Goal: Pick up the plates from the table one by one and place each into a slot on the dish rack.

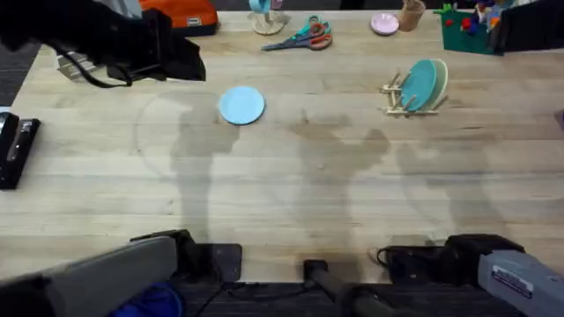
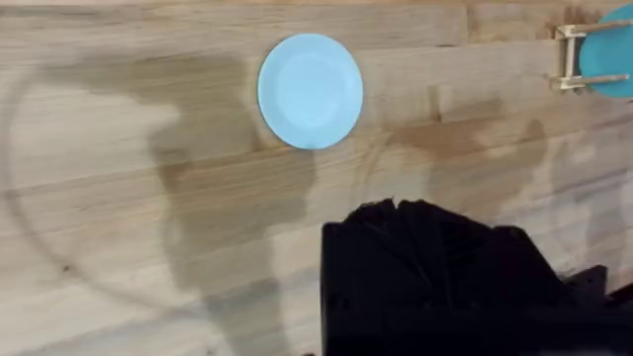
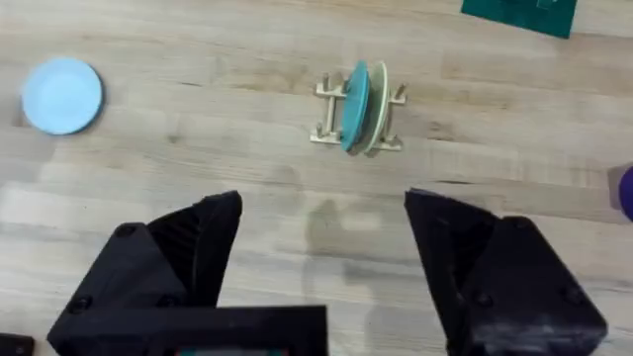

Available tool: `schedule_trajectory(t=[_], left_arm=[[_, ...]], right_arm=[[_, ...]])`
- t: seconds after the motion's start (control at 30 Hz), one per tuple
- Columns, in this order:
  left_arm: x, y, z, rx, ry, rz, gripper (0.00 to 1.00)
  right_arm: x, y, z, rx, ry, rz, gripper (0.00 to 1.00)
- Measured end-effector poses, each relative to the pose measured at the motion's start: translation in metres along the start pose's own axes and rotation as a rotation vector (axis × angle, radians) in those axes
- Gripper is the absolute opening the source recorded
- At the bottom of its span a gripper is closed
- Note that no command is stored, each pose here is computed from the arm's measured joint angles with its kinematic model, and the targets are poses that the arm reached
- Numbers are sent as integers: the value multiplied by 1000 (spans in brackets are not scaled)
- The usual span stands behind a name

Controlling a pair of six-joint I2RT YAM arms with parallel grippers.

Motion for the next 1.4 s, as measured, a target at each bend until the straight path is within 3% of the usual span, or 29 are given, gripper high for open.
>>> schedule_trajectory(t=[0.33, 0.6, 1.03, 1.4], left_arm=[[17, 49, 19, -131, -67, 98, 43], [23, 72, 36, -246, -121, 131, 42], [28, 104, 51, -307, -158, 166, 43], [28, 130, 65, -318, -183, 198, 43]], right_arm=[[-1, 0, 0, 1, 0, 6, 995], [-1, 0, 0, 1, 0, 6, 994], [-1, 1, 0, 1, 1, 8, 994], [2, 23, -2, 10, 6, 87, 995]])
Point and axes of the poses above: each hand's point on the last joint's axis, 136 mm out from that joint toward the fingers, its own y axis out along the fingers, its own z axis along the line the jaws close on, x = y × z, the point moved 6 cm from there along -y, back along the fingers, and after that the axes turned 3 degrees about -y, right-handed, at the moved point
